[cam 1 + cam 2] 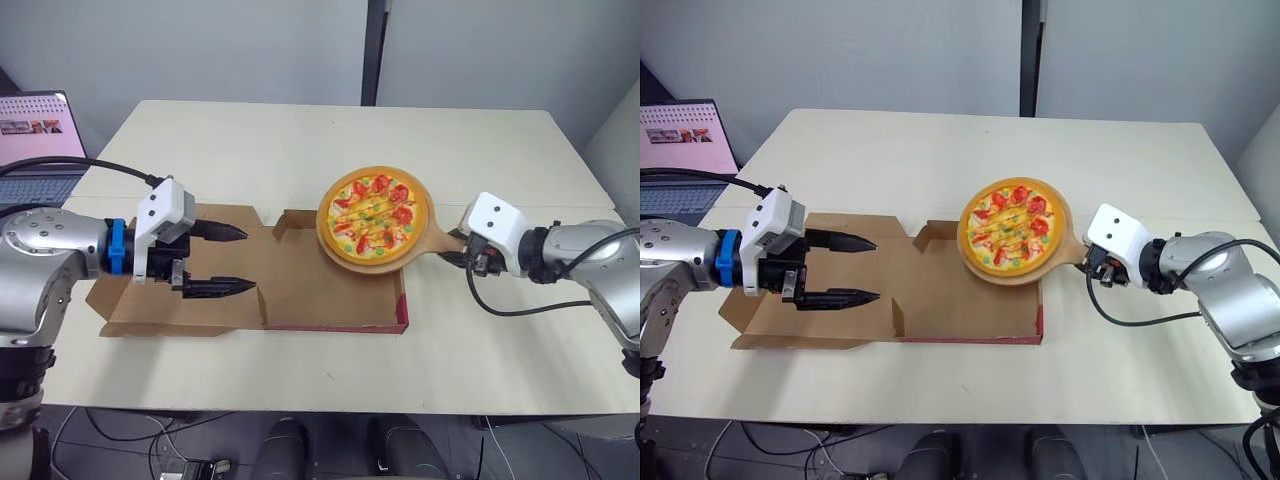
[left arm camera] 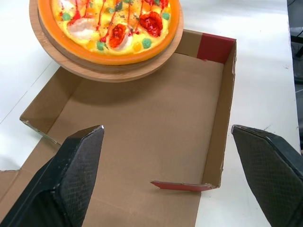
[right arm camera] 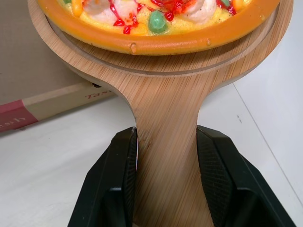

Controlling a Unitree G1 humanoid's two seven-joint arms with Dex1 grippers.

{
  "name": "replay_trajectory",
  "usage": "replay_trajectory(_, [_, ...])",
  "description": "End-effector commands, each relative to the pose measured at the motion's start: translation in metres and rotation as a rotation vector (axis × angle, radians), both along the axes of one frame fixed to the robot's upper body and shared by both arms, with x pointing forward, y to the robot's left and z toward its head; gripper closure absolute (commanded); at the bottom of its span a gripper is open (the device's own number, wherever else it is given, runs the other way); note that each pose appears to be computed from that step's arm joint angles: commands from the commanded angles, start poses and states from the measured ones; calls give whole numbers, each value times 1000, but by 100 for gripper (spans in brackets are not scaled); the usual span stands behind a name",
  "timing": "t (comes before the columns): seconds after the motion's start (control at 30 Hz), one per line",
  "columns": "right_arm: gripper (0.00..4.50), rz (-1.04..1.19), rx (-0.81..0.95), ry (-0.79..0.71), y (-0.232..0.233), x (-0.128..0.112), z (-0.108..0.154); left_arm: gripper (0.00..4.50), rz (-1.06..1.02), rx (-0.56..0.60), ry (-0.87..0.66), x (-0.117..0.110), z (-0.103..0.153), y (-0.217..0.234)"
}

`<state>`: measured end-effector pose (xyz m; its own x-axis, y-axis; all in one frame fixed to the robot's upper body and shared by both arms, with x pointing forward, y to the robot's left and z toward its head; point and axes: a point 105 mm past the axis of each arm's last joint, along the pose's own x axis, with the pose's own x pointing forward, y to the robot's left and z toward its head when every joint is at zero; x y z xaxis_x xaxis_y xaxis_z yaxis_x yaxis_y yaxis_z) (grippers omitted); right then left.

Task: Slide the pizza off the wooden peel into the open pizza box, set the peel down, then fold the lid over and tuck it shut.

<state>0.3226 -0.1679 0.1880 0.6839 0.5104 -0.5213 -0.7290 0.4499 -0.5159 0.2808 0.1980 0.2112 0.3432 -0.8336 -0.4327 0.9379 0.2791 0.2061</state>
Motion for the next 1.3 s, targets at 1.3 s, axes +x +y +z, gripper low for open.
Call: replay_trajectory(1.3, [293,32,-92,-289,3,22,45,0,-41,-5,-29,-2,2,-10])
